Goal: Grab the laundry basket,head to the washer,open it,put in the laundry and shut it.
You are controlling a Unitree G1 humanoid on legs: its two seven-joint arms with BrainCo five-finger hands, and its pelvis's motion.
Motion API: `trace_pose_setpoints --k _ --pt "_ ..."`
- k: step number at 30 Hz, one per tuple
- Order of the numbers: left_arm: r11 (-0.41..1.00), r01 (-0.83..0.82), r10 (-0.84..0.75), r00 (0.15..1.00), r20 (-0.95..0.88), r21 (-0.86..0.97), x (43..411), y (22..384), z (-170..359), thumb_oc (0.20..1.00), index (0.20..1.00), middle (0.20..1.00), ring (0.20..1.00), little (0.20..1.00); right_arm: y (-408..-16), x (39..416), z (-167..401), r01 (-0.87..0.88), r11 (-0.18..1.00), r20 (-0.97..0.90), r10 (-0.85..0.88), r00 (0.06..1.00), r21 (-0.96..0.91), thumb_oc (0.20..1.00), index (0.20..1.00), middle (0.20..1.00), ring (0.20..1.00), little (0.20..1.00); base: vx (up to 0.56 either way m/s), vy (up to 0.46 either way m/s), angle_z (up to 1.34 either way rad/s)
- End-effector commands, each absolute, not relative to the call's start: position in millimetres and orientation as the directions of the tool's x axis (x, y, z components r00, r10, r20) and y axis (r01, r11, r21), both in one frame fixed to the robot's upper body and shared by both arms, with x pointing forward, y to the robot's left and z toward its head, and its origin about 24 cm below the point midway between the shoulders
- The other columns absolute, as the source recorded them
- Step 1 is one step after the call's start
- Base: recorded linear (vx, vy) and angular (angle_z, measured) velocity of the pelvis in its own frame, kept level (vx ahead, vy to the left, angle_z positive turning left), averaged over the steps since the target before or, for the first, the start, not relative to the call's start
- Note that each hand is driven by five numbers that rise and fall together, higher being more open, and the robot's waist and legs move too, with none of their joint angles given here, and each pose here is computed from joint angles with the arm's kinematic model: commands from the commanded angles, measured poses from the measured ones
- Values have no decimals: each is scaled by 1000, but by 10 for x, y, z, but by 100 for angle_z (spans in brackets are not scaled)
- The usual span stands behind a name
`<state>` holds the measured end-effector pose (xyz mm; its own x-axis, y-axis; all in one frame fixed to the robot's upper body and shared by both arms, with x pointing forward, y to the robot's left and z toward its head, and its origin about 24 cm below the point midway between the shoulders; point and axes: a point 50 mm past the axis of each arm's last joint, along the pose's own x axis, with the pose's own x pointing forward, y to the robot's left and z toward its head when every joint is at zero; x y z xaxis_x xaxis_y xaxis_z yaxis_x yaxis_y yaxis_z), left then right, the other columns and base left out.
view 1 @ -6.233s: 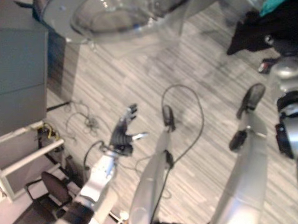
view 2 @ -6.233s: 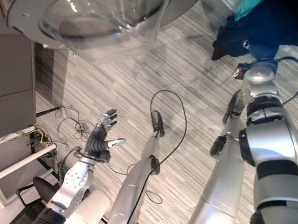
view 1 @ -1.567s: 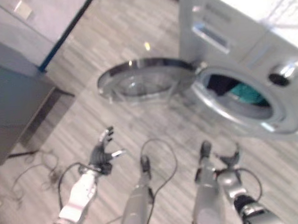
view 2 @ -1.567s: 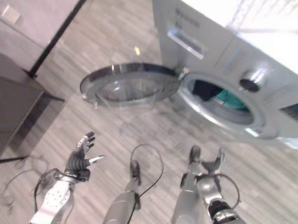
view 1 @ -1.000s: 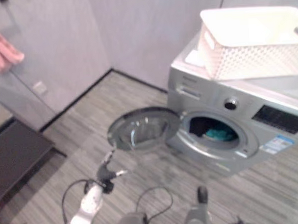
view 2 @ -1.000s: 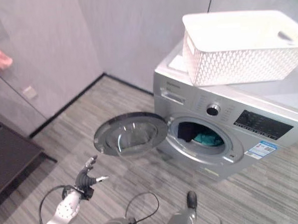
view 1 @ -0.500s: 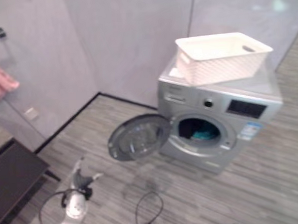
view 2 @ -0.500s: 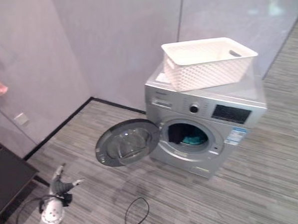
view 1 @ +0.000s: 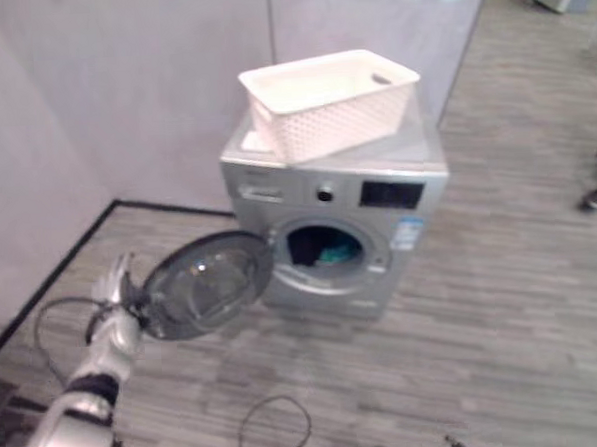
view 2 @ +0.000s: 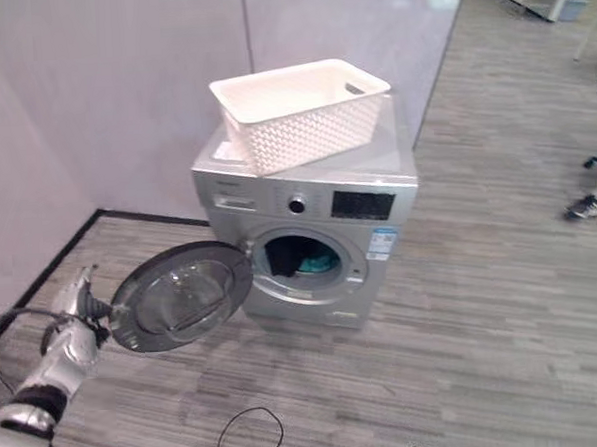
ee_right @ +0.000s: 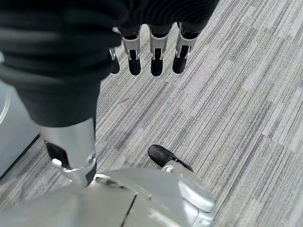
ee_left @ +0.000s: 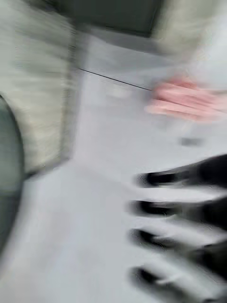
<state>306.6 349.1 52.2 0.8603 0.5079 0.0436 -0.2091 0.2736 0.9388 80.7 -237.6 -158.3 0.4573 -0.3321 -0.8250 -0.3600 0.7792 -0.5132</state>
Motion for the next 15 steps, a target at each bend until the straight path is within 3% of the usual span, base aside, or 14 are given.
trace_pose_setpoints --k 1,8,15 --pt "240 -420 583 783 216 875 3305 3681 1201 1000 1000 1000 1000 1000 -2457 1107 -1493 -378 735 -781 -323 535 -563 1000 1000 1000 1000 1000 -261 -17 -39" --pt "269 -615 653 682 329 741 3510 3758 2044 1000 1000 1000 1000 1000 -2513 1395 -1362 -355 717 -726 -302 618 -600 1000 1000 1000 1000 1000 -152 -7 -11" --pt "256 -678 742 595 310 689 3410 3965 2453 1000 1000 1000 1000 1000 -2363 1705 -1235 -366 713 -677 -206 706 -598 1000 1000 1000 1000 1000 -52 2 -3"
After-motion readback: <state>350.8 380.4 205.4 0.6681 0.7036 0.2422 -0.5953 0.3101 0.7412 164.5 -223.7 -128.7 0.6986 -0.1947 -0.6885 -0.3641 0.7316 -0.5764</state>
